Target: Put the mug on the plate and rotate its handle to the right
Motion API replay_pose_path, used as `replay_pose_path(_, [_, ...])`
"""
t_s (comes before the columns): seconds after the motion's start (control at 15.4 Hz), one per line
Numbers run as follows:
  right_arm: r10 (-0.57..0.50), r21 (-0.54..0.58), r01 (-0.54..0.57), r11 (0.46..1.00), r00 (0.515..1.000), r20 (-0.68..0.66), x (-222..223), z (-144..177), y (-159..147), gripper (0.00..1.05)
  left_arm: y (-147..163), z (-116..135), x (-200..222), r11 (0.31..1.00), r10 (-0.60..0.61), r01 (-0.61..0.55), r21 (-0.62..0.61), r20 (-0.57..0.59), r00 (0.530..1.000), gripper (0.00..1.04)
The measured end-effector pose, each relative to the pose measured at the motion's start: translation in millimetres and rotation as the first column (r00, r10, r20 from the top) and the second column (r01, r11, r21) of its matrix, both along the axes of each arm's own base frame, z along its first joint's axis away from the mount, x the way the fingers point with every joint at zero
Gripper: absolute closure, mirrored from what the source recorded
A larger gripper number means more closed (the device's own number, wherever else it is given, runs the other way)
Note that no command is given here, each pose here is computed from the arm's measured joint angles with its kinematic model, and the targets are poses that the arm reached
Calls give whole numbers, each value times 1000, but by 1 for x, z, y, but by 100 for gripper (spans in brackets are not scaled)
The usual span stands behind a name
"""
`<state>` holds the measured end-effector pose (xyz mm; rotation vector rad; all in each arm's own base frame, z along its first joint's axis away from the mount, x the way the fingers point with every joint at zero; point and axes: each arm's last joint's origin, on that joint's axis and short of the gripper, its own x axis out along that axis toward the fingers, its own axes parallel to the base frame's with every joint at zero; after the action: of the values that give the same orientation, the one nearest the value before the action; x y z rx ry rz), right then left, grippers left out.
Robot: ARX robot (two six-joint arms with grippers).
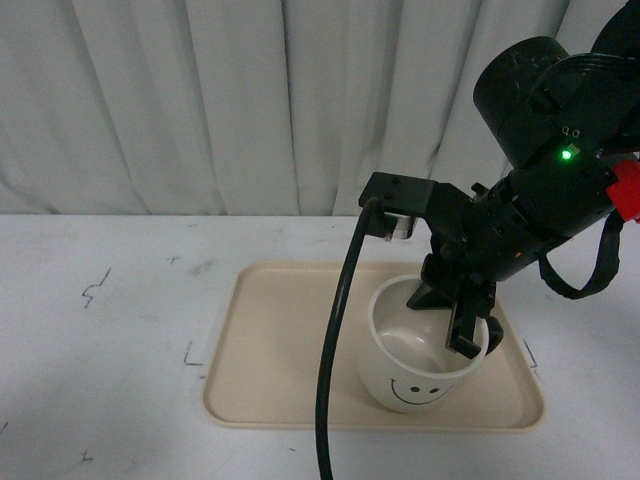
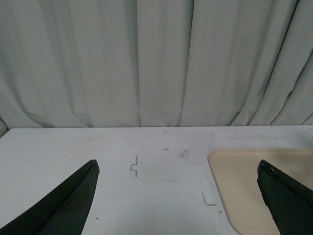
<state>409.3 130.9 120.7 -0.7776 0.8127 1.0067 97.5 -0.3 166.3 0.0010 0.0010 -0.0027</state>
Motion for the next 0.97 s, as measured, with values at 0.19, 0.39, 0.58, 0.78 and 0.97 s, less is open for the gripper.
replay_pose_path(0.19, [37,1,-37,999,998,50,5,2,0,90,0,0,0,1000,0,0,0,0,1000,7])
replay_pose_path(0.39, [7,77,-13,997,997,83,1,9,-34,55,0,0,0,1000,0,0,0,0,1000,7])
replay_pose_path(0.58, [-61,250,-20,968,948,313,-31,73,-99,21,0,0,0,1000,0,0,0,0,1000,7])
replay_pose_path(0.78, [-152,296,-23,955,818,555,-102,103,-126,7,0,0,0,1000,0,0,0,0,1000,7])
replay_pose_path(0.97, [-194,310,6,951,792,579,-101,98,-124,8,0,0,0,1000,0,0,0,0,1000,7])
